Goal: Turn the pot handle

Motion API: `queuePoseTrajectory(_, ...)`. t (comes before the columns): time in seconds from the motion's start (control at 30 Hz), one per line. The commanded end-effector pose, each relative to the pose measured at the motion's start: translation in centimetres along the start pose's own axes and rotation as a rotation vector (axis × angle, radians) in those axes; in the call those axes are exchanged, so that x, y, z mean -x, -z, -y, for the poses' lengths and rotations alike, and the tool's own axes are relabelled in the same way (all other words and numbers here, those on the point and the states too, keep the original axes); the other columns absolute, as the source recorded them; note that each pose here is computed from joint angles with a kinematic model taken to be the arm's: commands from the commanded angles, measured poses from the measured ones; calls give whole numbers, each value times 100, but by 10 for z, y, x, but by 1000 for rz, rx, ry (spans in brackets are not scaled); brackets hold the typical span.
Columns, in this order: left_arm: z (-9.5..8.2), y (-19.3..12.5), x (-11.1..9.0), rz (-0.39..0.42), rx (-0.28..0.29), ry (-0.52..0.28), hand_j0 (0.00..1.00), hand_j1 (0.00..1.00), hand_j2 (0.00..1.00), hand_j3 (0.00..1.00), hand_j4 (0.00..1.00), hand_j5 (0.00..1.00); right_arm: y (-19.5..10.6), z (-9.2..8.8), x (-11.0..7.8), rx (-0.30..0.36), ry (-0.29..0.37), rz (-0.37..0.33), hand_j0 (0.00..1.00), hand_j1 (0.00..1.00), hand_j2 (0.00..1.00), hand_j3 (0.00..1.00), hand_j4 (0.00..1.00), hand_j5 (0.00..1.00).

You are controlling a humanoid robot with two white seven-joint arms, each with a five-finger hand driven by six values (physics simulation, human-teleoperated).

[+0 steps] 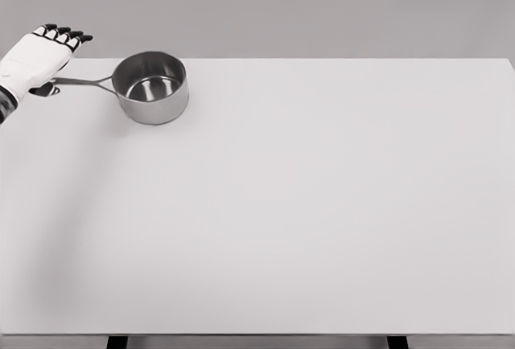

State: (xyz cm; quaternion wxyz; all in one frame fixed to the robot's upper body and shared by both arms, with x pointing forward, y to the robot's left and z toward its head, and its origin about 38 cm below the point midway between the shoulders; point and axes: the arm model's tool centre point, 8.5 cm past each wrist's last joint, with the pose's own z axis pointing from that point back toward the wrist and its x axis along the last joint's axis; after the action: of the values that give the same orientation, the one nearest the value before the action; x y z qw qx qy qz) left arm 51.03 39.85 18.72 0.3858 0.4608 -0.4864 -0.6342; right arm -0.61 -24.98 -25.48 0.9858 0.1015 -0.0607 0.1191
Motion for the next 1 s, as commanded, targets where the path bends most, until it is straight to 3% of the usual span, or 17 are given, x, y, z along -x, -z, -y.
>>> queuePoseTrajectory(0.0,0,0,1,-2,-1,-2,100,100,100,100,100,100,0,0,0,0,0,0,100,100,100,100,100,100)
queuePoseTrajectory(0.37,-1,4,-6,8,-10,-11,100,100,100,100,100,100,0,0,0,0,0,0,100,100,100,100,100,100)
queuePoseTrajectory(0.97,-5,2,0,-2,-14,-5,100,100,100,100,100,100,0,0,0,0,0,0,100,100,100,100,100,100)
